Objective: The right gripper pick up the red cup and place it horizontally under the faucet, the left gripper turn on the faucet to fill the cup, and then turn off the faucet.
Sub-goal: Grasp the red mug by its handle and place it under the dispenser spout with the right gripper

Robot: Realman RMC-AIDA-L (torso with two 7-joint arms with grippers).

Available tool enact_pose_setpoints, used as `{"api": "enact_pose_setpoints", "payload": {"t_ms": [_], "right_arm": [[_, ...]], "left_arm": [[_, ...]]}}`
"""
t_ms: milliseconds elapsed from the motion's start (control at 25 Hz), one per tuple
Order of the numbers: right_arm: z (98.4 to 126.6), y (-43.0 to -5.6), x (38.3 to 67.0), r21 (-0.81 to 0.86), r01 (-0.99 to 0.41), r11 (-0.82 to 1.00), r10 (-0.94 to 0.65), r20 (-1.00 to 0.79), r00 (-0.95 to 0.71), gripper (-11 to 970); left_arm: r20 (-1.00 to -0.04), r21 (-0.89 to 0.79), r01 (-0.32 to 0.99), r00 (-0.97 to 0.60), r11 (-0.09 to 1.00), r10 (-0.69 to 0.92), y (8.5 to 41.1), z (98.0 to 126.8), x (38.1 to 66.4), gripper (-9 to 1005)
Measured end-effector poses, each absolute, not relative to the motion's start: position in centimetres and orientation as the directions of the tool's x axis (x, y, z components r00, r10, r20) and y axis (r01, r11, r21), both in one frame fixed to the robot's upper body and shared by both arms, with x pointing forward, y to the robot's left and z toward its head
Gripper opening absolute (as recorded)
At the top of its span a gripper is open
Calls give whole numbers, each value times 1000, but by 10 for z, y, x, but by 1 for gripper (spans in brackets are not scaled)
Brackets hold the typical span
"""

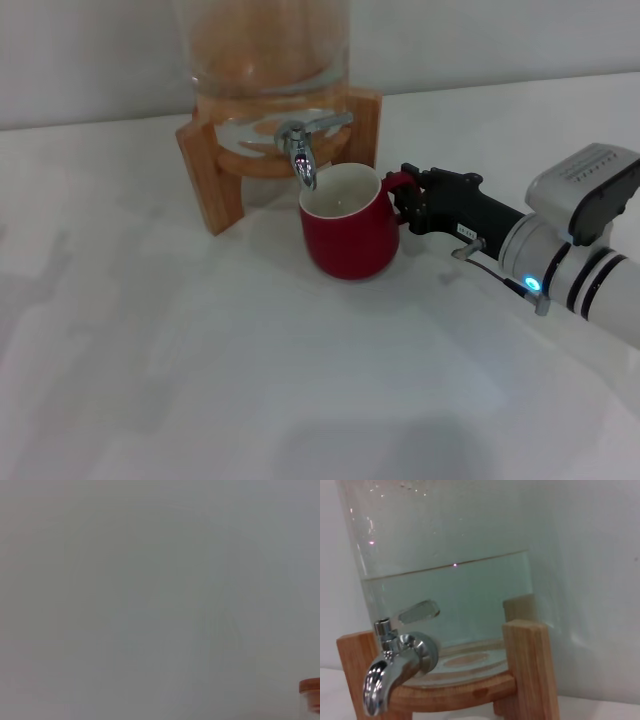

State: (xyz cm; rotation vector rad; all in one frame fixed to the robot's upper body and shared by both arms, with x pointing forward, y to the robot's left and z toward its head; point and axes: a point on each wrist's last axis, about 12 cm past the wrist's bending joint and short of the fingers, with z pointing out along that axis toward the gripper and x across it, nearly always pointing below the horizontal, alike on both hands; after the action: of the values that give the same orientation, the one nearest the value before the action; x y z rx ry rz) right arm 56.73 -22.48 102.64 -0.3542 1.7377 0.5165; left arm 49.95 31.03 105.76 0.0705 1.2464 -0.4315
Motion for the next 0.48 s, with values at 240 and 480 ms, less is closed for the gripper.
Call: {"api": "enact_pose_setpoints", "payload": {"t_ms": [240, 480], "right_arm": [[1026, -222, 567, 143, -515, 845, 27, -974, -226, 196], [1027, -219, 567, 140, -524, 840, 22, -974, -225, 196]], "left_arm": [[-927, -180, 355, 250, 917, -279, 310, 1058, 500, 875], [-927, -181, 355, 250, 917, -280, 310, 1058, 499, 875]]}}
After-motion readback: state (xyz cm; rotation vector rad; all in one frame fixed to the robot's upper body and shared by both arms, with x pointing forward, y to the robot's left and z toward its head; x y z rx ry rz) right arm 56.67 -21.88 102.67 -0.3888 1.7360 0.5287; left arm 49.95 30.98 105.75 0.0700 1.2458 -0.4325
